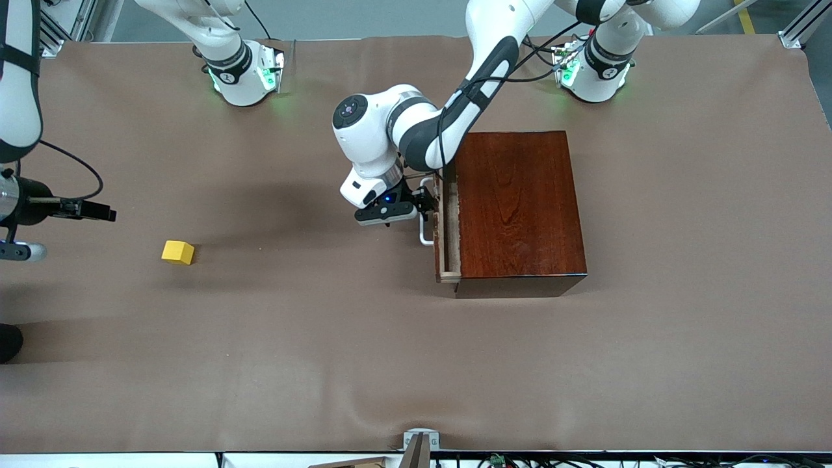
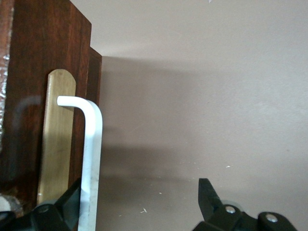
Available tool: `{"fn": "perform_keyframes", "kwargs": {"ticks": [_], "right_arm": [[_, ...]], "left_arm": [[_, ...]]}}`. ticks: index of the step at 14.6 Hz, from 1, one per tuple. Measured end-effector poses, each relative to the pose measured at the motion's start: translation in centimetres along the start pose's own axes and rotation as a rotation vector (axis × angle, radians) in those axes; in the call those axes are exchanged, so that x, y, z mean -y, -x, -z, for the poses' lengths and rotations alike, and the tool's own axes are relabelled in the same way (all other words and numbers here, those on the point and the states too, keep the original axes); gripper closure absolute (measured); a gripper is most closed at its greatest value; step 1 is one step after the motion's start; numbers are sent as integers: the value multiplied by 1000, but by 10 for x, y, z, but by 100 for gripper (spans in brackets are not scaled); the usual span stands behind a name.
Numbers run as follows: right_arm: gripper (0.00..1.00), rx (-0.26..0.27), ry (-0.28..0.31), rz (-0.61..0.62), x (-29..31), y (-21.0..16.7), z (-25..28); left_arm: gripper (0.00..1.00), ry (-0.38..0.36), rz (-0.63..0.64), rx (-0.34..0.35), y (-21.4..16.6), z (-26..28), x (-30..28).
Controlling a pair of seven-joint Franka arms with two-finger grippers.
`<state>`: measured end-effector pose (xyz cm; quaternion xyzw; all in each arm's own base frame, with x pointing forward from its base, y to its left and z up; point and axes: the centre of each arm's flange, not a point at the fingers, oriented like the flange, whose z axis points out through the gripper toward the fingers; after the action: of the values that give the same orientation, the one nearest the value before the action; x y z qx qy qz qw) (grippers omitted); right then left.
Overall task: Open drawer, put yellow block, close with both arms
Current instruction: 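Pull the drawer open with the left gripper while the right gripper reaches the cube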
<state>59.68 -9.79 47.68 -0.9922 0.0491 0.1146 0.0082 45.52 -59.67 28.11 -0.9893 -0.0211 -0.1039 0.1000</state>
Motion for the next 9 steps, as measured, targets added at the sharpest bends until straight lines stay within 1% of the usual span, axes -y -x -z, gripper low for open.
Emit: {"fn": "perform_keyframes", "kwargs": {"ticks": [4, 9], "right_arm": [[0, 0, 1, -4, -3, -13, -16], [0, 26, -1, -16, -10, -26, -41]], "left_arm": [[0, 55, 50, -18, 3, 5, -9], [0, 107, 112, -35, 3, 8, -15]]}}
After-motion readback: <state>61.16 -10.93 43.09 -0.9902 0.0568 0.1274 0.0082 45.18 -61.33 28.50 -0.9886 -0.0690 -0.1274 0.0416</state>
